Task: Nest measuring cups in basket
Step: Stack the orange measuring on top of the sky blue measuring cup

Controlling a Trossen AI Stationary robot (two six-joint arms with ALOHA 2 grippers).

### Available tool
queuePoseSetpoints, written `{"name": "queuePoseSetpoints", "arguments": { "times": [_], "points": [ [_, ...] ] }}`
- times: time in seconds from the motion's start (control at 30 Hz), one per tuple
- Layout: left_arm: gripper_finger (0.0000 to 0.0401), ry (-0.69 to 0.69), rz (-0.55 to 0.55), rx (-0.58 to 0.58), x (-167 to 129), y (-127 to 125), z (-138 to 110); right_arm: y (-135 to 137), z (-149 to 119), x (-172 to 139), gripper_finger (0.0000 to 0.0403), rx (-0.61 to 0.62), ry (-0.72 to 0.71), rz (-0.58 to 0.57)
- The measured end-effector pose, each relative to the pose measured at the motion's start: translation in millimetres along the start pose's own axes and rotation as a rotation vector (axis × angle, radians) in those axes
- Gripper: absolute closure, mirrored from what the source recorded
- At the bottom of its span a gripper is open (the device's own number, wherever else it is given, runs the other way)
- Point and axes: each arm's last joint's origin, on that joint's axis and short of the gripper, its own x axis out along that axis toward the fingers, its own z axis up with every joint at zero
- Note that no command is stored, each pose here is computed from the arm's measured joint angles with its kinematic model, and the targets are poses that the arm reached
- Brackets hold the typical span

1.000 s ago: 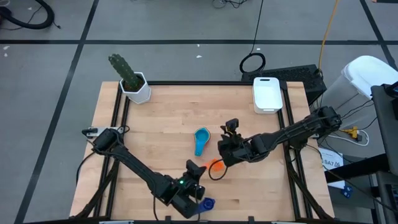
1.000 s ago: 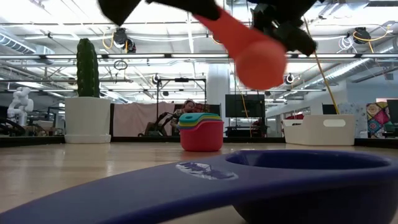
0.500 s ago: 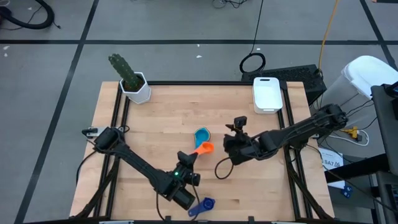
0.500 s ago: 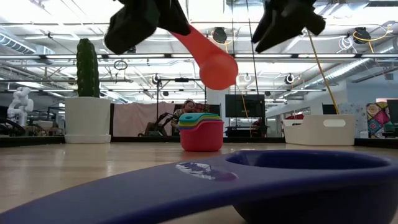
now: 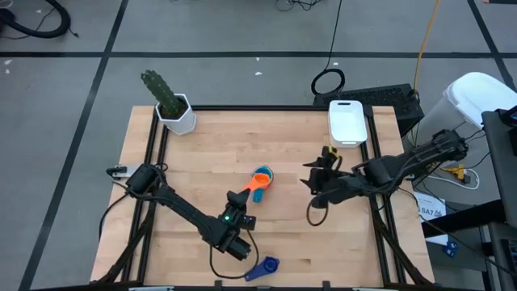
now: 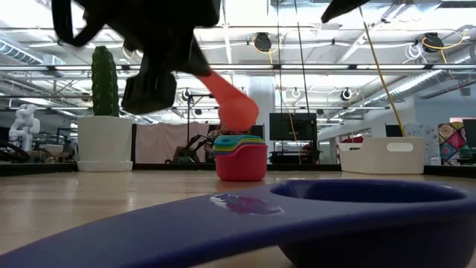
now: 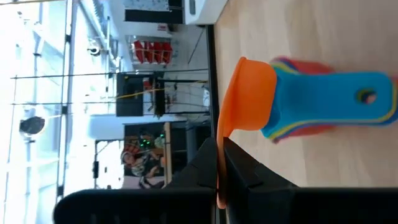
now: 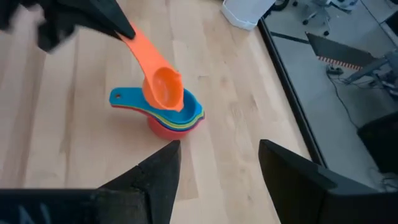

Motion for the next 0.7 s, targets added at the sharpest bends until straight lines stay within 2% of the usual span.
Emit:
{"name": "queuePoseSetpoints", "arguments": {
  "times": [0.23, 0.7],
  "points": [
    [0.0397, -0.007, 0.069, -0.048, 3.0, -8.6, -8.3, -5.3, -13.3, -5.8, 0.0193, 0.064, -0.012, 0.005],
    [0.0397, 0.024, 0.075, -0.066, 21.9, -30.9, -25.8, 1.1, -20.8, 3.4, 0.0193, 0.074, -0.014, 0.033]
  ]
}}
